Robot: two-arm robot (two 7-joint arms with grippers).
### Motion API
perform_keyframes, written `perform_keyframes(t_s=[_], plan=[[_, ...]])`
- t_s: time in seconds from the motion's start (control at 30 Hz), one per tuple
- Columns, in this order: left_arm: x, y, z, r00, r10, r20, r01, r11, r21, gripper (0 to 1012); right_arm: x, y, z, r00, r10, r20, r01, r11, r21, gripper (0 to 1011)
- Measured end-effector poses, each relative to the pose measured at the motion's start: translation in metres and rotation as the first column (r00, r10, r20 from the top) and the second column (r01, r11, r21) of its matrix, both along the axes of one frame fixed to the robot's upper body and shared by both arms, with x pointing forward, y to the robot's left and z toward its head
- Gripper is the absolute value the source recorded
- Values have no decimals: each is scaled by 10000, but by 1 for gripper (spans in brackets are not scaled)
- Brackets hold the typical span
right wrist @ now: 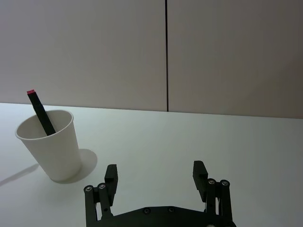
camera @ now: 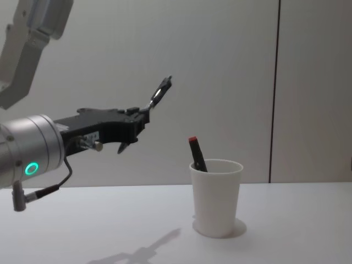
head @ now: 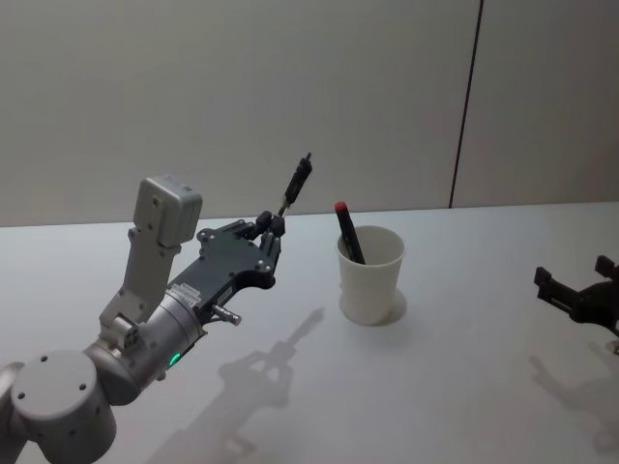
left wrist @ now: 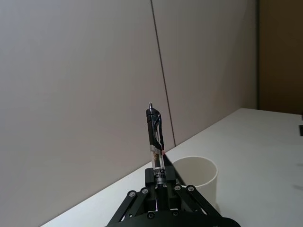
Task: Place the pen into the pen holder.
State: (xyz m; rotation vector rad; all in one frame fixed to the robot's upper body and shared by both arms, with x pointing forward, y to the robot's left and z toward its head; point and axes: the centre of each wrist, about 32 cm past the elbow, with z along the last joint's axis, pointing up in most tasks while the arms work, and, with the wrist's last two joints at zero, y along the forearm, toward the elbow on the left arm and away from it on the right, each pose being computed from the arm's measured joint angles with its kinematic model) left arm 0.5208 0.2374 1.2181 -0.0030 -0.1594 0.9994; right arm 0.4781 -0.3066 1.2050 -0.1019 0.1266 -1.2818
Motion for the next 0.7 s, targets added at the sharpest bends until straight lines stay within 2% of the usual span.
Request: perform_keyframes(t_s=[0.17, 0.37, 0.7], plan=[[9, 18, 21, 9979, -627, 143, 627, 9980, -7, 137, 0, 0, 0, 10000, 0, 1, 0, 10000, 0, 1001], [10, -11, 34, 9920, -1239, 230, 1238, 9923, 37, 137, 0, 0, 0, 10000, 0, 1, 0, 10000, 0, 1001], [-6, -142, 27, 9776, -2081, 302, 2082, 9781, 8, 137, 0, 0, 0, 10000, 0, 1, 0, 10000, -1, 1001]])
